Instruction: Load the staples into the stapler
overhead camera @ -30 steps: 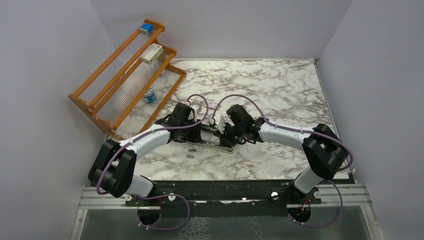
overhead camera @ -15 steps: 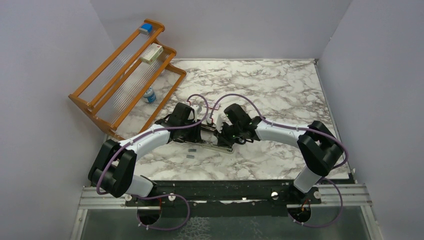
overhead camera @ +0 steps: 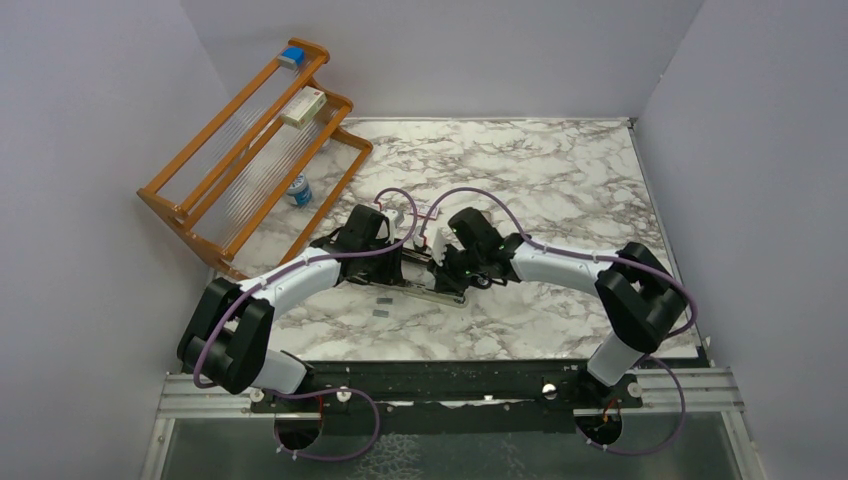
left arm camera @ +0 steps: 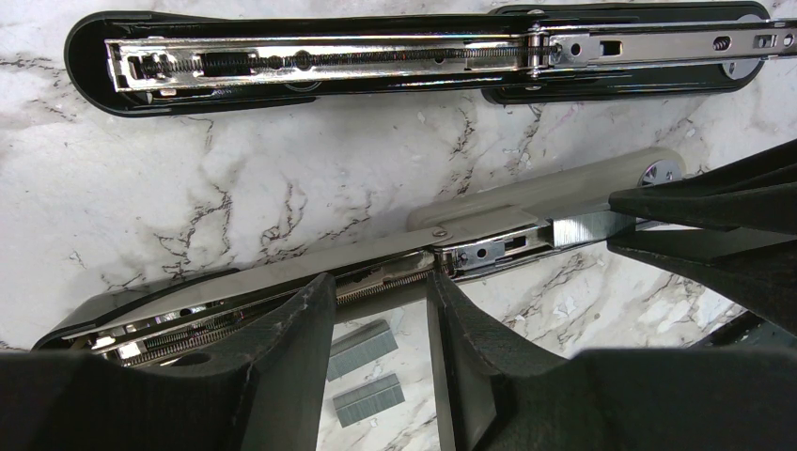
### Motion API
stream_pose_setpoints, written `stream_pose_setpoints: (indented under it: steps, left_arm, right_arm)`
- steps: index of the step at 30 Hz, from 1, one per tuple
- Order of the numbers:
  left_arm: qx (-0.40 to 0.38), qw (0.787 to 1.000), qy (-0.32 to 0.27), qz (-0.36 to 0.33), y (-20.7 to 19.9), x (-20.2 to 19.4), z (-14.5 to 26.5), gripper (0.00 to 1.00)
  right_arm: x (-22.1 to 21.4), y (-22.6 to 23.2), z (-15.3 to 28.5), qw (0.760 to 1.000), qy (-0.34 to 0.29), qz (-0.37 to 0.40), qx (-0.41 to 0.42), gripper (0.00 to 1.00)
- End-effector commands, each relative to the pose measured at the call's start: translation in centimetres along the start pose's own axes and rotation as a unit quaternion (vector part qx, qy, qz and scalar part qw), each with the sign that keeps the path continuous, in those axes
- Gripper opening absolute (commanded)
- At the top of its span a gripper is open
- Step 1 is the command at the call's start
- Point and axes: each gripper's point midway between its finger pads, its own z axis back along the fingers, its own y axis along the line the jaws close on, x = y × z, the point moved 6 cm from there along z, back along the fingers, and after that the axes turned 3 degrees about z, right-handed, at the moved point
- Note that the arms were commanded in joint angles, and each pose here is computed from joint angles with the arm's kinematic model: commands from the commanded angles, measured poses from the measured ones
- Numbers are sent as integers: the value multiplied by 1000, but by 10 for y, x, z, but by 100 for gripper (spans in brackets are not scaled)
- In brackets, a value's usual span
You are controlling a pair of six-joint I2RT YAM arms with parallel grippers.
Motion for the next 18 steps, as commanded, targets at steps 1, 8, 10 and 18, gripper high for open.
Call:
stream_pose_setpoints:
  steps: [1,8,10,18]
  left_arm:
    - [17,1000,14,-5,5,-4,-2,44]
    - [17,1000,15,-6,5,-4,-2,44]
    - [17,1000,14,-6,5,-4,-2,44]
    - [15,1000,15,-5,4,-4,-3,44]
  right_arm:
    - [0,3,7,1000,-8,-8,-16,3]
    - [21,5,22,997,-66,7,-27,2]
    - [22,7,22,997,-68,12,-20,2]
    - [8,7,10,999,-33,14,2,2]
